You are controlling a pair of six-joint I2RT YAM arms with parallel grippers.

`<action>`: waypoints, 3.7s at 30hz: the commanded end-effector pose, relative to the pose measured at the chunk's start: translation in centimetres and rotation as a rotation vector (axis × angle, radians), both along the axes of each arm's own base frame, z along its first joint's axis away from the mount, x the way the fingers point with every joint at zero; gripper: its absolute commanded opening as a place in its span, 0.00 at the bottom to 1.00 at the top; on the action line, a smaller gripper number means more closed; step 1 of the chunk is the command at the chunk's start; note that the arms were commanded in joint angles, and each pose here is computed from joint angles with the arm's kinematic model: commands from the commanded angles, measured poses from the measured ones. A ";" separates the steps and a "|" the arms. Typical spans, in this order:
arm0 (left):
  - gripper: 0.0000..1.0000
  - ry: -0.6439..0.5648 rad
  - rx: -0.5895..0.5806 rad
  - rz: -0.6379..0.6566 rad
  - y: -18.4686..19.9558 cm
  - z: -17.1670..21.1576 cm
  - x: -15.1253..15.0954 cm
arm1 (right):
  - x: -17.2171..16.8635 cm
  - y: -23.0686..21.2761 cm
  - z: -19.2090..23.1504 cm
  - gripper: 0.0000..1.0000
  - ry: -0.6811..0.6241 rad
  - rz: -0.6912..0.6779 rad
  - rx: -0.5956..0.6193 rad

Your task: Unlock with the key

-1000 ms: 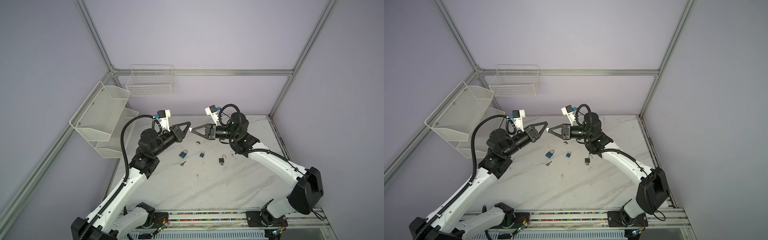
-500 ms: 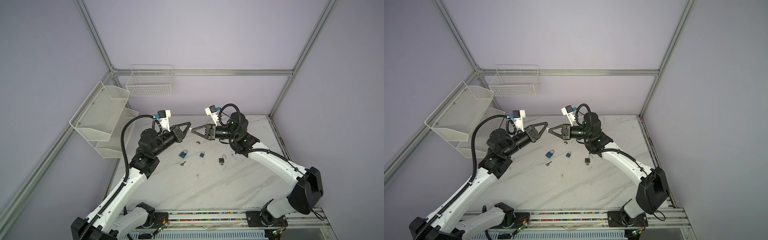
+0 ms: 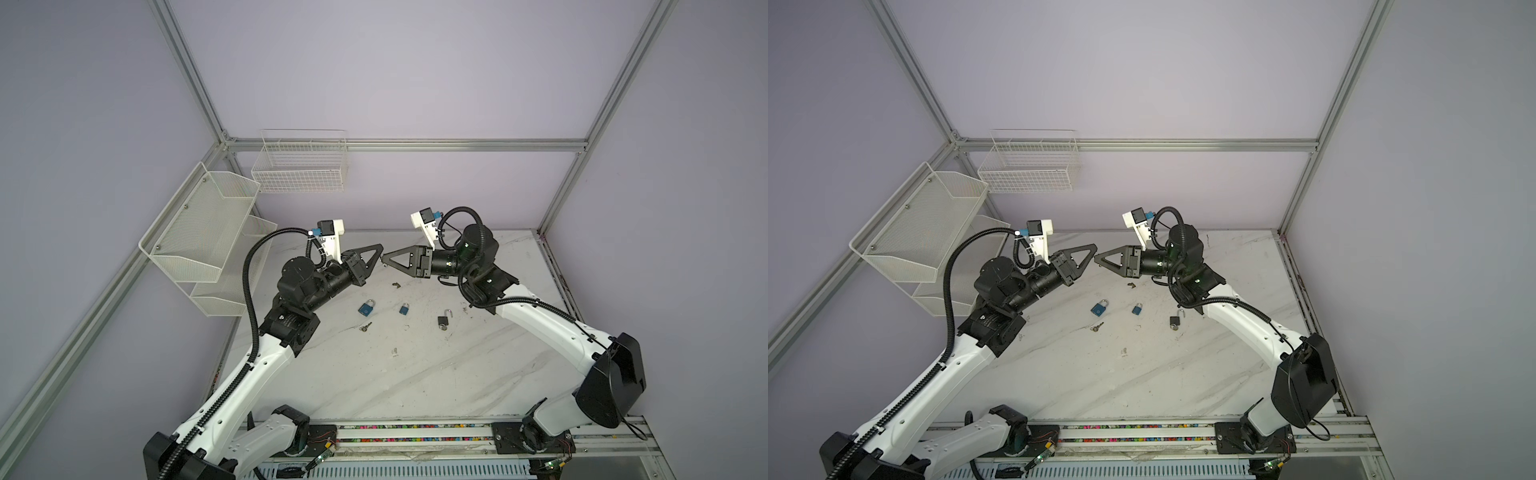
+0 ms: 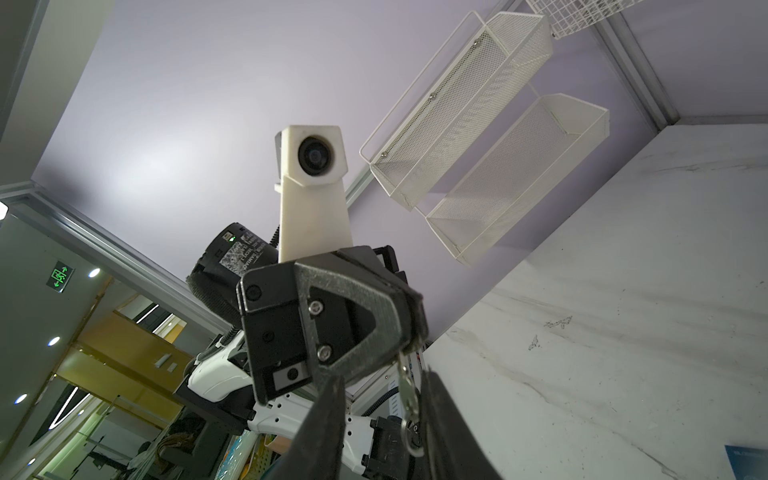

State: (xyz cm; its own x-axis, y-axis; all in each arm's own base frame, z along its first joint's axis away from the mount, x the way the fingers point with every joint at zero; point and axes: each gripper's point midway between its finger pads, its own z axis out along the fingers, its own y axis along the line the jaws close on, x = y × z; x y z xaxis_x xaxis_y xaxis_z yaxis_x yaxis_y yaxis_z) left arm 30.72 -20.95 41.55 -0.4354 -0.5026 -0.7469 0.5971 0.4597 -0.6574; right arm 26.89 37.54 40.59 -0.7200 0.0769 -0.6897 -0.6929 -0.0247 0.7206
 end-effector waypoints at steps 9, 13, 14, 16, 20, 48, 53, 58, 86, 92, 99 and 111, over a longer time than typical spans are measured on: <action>0.00 -0.128 -0.036 -0.009 0.3 4.6 -0.7 | 0.0 0.3 -0.8 0.28 -0.012 0.020 0.004; 0.00 -0.129 -0.038 -0.007 0.3 4.6 -0.6 | 0.0 0.3 -1.0 0.25 -0.010 0.021 -0.003; 0.00 -0.128 -0.038 -0.005 0.3 4.6 -0.6 | 0.0 0.3 -1.1 0.25 -0.010 0.021 -0.006; 0.00 -0.129 -0.040 0.001 0.4 4.6 -0.6 | 0.0 0.3 -1.4 0.25 -0.007 0.021 -0.013; 0.00 -0.129 -0.040 0.002 0.4 4.6 -0.7 | 0.1 0.3 -1.6 0.20 -0.006 0.019 -0.016; 0.26 -0.143 -0.004 0.102 1.6 4.1 0.3 | 1.8 -0.8 -2.8 0.00 0.017 -0.102 -0.087; 0.45 -0.093 0.043 0.168 2.6 2.8 0.9 | 3.5 -3.4 -5.1 0.00 0.016 -0.226 -0.172; 0.52 0.027 0.143 0.224 3.1 -1.0 2.2 | 5.0 -6.9 -8.9 0.00 0.018 -0.373 -0.299; 0.64 0.460 1.064 0.135 -8.1 -28.5 9.1 | 3.1 -14.3 -25.7 0.00 0.327 -0.498 -0.596; 0.64 0.495 1.183 0.118 -9.0 -32.0 10.0 | 3.5 -15.4 -25.6 0.00 0.353 -0.526 -0.578; 0.61 0.530 1.235 0.100 -9.4 -34.0 9.9 | 3.3 -14.9 -25.4 0.00 0.345 -0.483 -0.567; 0.53 0.620 1.273 0.093 -9.9 -35.8 8.9 | 3.3 -14.9 -25.5 0.00 0.340 -0.479 -0.576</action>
State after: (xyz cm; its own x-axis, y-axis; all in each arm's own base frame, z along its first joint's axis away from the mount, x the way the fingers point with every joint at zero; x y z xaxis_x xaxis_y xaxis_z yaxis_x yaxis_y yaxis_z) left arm 38.72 -29.96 3.82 -0.8595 0.3418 -0.3801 0.3310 0.9388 0.0958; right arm 30.11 22.55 14.80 -0.8801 0.1442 -0.4524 -0.2547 0.6608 0.7060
